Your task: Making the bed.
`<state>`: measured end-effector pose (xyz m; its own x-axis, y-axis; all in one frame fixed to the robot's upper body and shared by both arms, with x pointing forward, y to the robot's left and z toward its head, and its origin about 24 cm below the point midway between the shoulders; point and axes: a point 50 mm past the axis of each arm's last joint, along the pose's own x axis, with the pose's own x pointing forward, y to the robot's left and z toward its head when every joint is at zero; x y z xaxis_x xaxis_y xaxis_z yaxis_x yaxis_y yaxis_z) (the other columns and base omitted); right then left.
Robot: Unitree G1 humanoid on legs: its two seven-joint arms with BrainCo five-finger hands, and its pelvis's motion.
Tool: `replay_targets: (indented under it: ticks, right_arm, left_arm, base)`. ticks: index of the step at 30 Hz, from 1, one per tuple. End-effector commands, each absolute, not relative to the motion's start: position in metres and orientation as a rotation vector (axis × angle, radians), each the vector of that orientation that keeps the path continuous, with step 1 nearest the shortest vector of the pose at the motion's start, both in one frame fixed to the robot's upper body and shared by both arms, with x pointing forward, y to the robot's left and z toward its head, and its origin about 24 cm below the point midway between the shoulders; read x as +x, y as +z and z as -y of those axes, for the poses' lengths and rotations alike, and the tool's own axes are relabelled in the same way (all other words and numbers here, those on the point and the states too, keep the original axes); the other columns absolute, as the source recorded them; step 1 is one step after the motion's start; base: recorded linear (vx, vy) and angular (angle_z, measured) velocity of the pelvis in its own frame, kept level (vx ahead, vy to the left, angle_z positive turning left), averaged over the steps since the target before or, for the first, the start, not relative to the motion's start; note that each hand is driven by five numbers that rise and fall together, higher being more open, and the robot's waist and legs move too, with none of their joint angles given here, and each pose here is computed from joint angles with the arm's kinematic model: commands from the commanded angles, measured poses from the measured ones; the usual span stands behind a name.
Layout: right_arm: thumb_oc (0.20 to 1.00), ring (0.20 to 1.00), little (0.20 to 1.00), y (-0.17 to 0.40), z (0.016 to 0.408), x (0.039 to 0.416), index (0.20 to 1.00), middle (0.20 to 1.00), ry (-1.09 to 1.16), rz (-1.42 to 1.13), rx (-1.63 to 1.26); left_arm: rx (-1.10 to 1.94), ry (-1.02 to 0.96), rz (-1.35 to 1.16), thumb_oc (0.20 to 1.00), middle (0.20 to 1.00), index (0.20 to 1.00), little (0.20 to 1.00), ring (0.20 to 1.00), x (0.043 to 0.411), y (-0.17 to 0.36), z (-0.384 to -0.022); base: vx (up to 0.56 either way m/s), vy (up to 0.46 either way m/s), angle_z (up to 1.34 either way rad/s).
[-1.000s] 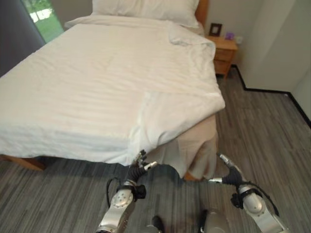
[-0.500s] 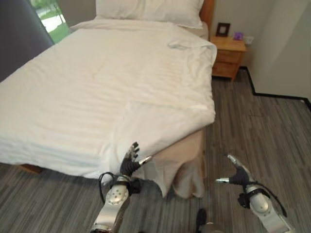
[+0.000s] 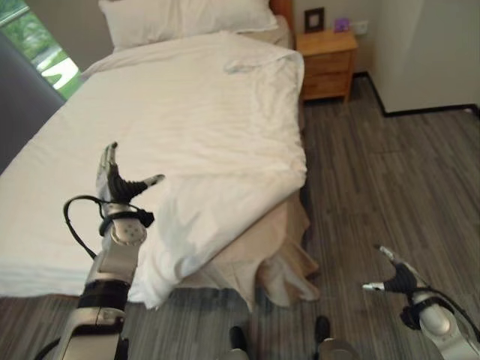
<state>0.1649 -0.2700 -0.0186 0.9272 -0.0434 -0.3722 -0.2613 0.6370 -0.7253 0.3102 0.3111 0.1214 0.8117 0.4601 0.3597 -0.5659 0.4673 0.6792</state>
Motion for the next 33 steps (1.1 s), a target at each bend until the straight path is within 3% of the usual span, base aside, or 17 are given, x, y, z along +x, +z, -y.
replay_targets:
  ticks: [1, 8, 9, 13, 22, 26, 27, 28, 33]
  right_arm:
    - [1.000, 1.000, 1.000, 0.004, 0.244, 0.181, 1.000, 1.000, 0.188, -0.185, -0.834]
    - [1.000, 1.000, 1.000, -0.006, 0.230, 0.172, 1.000, 1.000, 0.263, -0.188, -0.819]
    - [1.000, 1.000, 1.000, -0.008, 0.230, 0.170, 1.000, 1.000, 0.271, -0.191, -0.814]
    - [1.000, 1.000, 1.000, -0.011, 0.228, 0.172, 1.000, 1.000, 0.285, -0.194, -0.814]
    - [1.000, 1.000, 1.000, -0.013, 0.223, 0.195, 1.000, 1.000, 0.307, -0.167, -0.858]
    - [1.000, 1.000, 1.000, -0.019, 0.220, 0.203, 1.000, 1.000, 0.293, -0.176, -0.869]
    - [1.000, 1.000, 1.000, -0.027, 0.220, 0.204, 1.000, 1.000, 0.294, -0.210, -0.878]
    - [1.000, 1.000, 1.000, -0.030, 0.221, 0.203, 1.000, 1.000, 0.291, -0.223, -0.886]
    - [1.000, 1.000, 1.000, -0.032, 0.223, 0.204, 1.000, 1.000, 0.279, -0.231, -0.885]
  left_arm:
    - [1.032, 0.721, 0.156, 1.000, 1.000, 1.000, 1.000, 1.000, 0.312, 0.144, -0.330]
    - [1.309, 0.699, -0.078, 1.000, 1.000, 1.000, 1.000, 1.000, 0.322, 0.135, -0.358]
    - [1.415, 0.668, -0.268, 1.000, 1.000, 1.000, 1.000, 1.000, 0.319, 0.115, -0.374]
    - [1.399, 0.646, -0.376, 1.000, 1.000, 1.000, 1.000, 1.000, 0.317, 0.104, -0.380]
    - [1.379, 0.564, -0.431, 1.000, 1.000, 1.000, 1.000, 1.000, 0.322, 0.093, -0.372]
    - [1.241, 0.512, -0.331, 1.000, 1.000, 1.000, 1.000, 1.000, 0.341, 0.094, -0.346]
    - [1.147, 0.483, -0.242, 0.639, 0.639, 0.639, 0.639, 0.639, 0.354, 0.100, -0.326]
    - [1.124, 0.454, -0.182, 0.200, 0.200, 0.200, 0.200, 0.200, 0.362, 0.106, -0.313]
    - [0.945, 0.231, 0.090, 0.200, 0.200, 0.200, 0.200, 0.200, 0.379, 0.114, -0.230]
  base:
    - [0.17, 0.065, -0.28]
    - [0.06, 0.036, -0.18]
    - [0.02, 0.041, -0.06]
    - [-0.05, 0.017, -0.08]
    - [-0.11, 0.004, -0.08]
    - [-0.06, -0.003, -0.05]
    - [-0.01, -0.019, 0.06]
    - [-0.01, -0.030, 0.06]
    - [-0.01, -0.010, 0.09]
